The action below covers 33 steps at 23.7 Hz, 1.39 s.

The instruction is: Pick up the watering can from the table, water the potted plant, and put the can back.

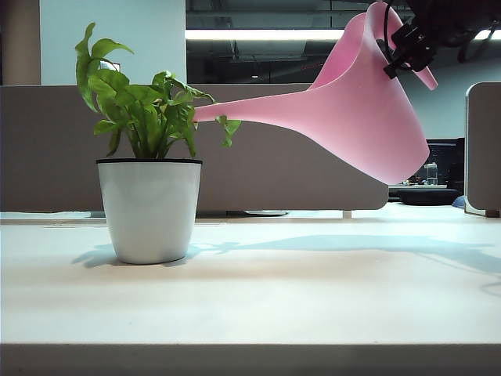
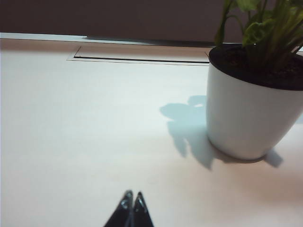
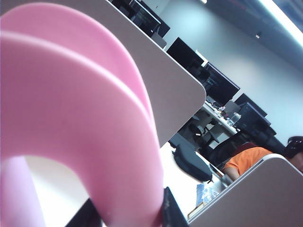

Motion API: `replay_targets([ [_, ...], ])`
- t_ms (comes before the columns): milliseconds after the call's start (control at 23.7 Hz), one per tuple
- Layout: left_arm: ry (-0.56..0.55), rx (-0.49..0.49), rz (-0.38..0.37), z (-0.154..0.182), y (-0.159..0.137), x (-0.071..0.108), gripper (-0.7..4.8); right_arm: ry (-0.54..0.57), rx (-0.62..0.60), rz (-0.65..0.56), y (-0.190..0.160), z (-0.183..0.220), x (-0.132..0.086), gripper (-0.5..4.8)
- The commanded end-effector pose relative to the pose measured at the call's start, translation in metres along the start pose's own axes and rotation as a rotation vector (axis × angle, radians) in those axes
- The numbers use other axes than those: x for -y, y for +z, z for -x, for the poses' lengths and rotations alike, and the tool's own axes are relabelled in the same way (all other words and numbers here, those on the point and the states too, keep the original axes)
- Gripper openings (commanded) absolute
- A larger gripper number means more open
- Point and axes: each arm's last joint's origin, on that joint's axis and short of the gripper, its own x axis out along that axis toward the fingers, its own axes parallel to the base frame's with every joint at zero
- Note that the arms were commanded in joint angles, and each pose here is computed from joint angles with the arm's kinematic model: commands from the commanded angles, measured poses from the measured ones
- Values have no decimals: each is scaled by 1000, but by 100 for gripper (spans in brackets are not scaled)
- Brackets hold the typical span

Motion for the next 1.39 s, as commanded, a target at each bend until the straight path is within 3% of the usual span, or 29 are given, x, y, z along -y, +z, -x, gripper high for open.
replay_targets([
  [42, -5, 13, -1, 0, 2, 0, -5, -124, 135, -13, 23, 4, 20, 85],
  [675, -5, 13, -1, 0, 2, 0, -5, -153, 186, 78, 33, 6, 17, 85],
  [1393, -5, 13, -1, 0, 2, 0, -5, -202, 210, 67, 46, 3, 28, 85],
])
